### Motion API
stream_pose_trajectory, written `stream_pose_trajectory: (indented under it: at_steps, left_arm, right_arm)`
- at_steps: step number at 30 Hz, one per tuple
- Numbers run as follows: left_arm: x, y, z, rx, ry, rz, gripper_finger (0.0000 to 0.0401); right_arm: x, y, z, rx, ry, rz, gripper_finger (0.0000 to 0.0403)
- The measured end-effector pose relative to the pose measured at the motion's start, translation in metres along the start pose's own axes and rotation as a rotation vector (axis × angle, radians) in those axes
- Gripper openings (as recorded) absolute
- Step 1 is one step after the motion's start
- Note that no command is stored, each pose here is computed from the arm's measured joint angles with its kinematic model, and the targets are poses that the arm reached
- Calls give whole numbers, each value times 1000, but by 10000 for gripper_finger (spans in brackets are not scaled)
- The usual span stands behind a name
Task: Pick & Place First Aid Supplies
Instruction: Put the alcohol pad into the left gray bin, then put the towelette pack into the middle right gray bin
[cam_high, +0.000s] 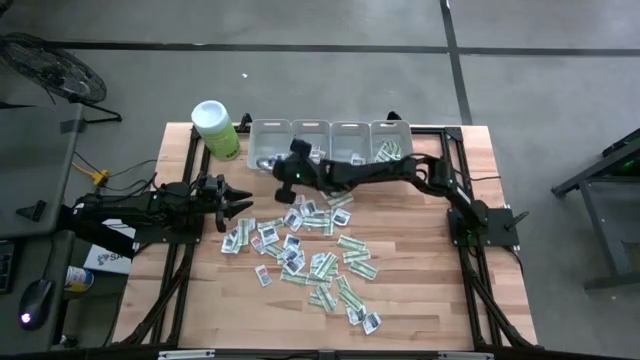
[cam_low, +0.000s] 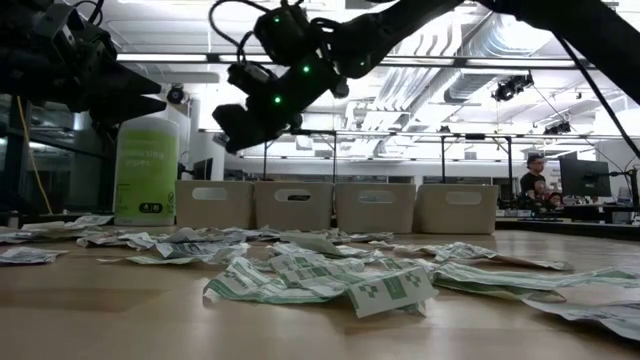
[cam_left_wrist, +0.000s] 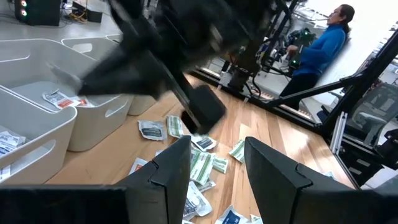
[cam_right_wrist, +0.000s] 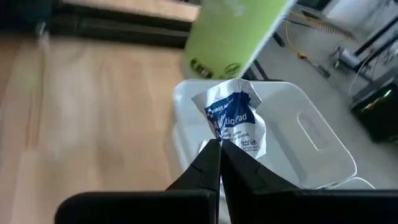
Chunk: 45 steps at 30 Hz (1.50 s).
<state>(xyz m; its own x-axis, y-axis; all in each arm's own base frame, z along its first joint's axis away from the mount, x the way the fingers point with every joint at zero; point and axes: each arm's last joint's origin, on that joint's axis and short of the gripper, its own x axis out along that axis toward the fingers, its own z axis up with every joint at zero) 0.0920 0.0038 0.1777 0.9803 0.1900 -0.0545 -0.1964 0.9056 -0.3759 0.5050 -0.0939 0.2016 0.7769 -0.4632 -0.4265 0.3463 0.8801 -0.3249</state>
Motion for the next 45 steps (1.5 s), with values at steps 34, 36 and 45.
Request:
stream_pose_trajectory:
  at_steps: [34,36,45]
  left_arm:
    - [0,0,0,0,0,1,150]
    - [0,0,0,0,0,1,150]
    - [0,0,0,0,0,1,150]
  right_arm:
    - [32,-67,-26,393,-1,255,32]
    - [32,-67,-26,393,-1,253,49]
    - [32,-68,-27,397,8,228,103]
